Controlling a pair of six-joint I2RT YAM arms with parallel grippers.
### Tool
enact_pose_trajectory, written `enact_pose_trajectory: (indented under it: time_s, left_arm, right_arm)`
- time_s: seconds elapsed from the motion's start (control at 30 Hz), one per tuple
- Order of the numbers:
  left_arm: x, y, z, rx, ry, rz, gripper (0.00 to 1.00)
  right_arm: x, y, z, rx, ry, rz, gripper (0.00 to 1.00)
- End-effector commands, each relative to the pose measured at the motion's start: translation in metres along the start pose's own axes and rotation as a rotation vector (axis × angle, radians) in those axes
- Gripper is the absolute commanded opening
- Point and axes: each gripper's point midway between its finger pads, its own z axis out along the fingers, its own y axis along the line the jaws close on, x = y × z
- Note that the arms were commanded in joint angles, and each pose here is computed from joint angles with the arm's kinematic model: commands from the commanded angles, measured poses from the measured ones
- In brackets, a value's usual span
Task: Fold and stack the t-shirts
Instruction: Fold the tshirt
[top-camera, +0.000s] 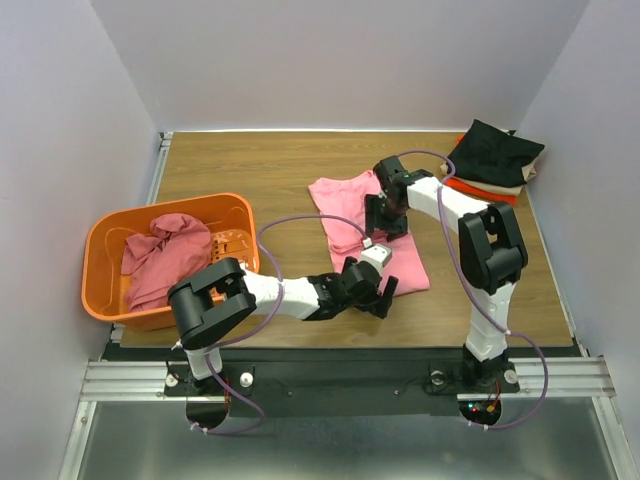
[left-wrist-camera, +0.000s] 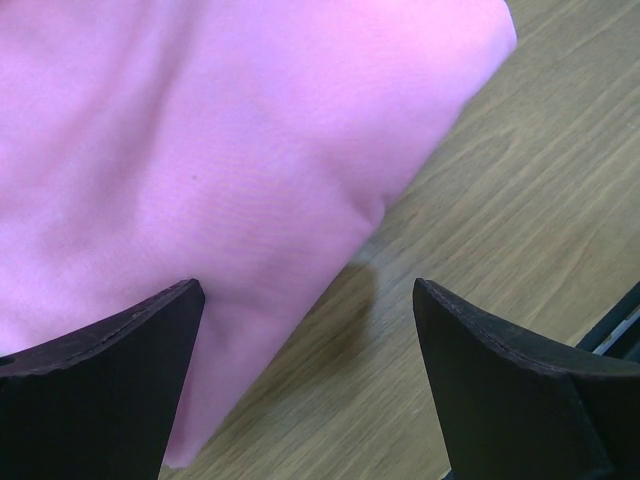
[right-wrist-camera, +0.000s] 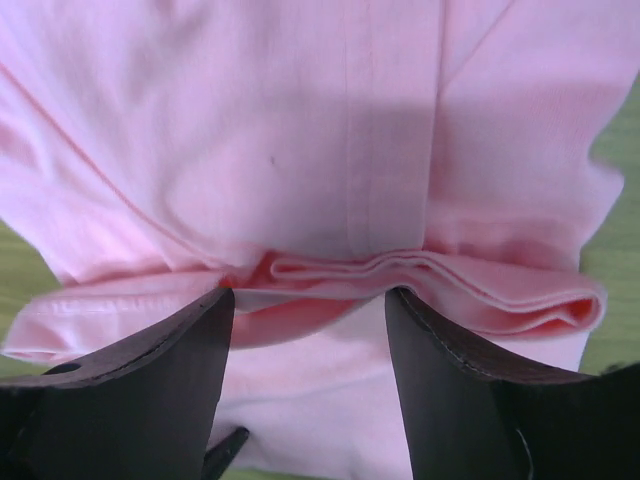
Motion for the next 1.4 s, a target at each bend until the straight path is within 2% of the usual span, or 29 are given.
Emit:
enact_pose_trajectory:
  time_s: [0.0, 0.2, 0.33, 0.53, 0.67, 0.7, 0.73, 0.77, 0.8, 0.83, 0.9, 0.93, 1.13, 1.37]
  left_arm:
    - [0.046, 0.005, -0.007, -0.002, 0.127, 0.013, 0.97]
    - [0.047, 0.008, -0.014, -0.018, 0.121, 0.005, 0.97]
    - [0.04, 0.012, -0.021, -0.042, 0.107, -0.002, 0.97]
    - [0.004, 0.015, -0.041, -0.104, 0.035, 0.001, 0.98]
    - [-0.04, 0.009, -0.056, -0.138, -0.048, 0.007, 0.98]
    - [-0.054, 0.009, -0.062, -0.167, -0.058, 0.012, 0.98]
    - [-0.065, 0.011, -0.065, -0.18, -0.071, 0.004, 0.98]
    - [-0.07, 0.01, -0.068, -0.19, -0.071, 0.0, 0.98]
    - [-0.078, 0.014, -0.07, -0.21, -0.08, -0.037, 0.99]
    - [-0.084, 0.016, -0.074, -0.224, -0.071, -0.052, 0.98]
    - [-0.082, 0.019, -0.075, -0.226, -0.047, -0.114, 0.98]
    - [-0.08, 0.02, -0.075, -0.223, -0.042, -0.139, 0.98]
    - [-0.052, 0.02, -0.072, -0.203, 0.026, -0.244, 0.98]
    - [-0.035, 0.023, -0.071, -0.203, 0.068, -0.276, 0.98]
  right_arm:
    - [-0.029, 0.002, 0.003, 0.049, -0.079, 0.005, 0.68]
    - [-0.067, -0.003, 0.001, 0.085, -0.153, 0.007, 0.68]
    - [-0.1, -0.013, -0.024, 0.086, -0.23, 0.054, 0.68]
    - [-0.109, -0.041, -0.065, 0.087, -0.293, 0.102, 0.69]
    - [-0.077, -0.047, -0.079, 0.068, -0.261, 0.083, 0.7]
    - [-0.052, -0.053, -0.067, 0.073, -0.198, 0.086, 0.7]
    - [-0.044, -0.054, -0.077, 0.069, -0.211, 0.091, 0.7]
    - [-0.027, -0.055, -0.066, 0.058, -0.156, 0.094, 0.7]
    - [-0.018, -0.055, -0.075, 0.044, -0.164, 0.096, 0.7]
    - [0.009, -0.061, -0.066, 0.045, -0.105, 0.111, 0.7]
    - [0.028, -0.061, -0.075, 0.022, -0.1, 0.117, 0.7]
    - [0.05, -0.068, -0.067, 0.034, -0.053, 0.125, 0.7]
    - [0.104, -0.081, -0.061, 0.039, 0.022, 0.158, 0.67]
    - [0.125, -0.09, -0.054, 0.059, 0.042, 0.165, 0.62]
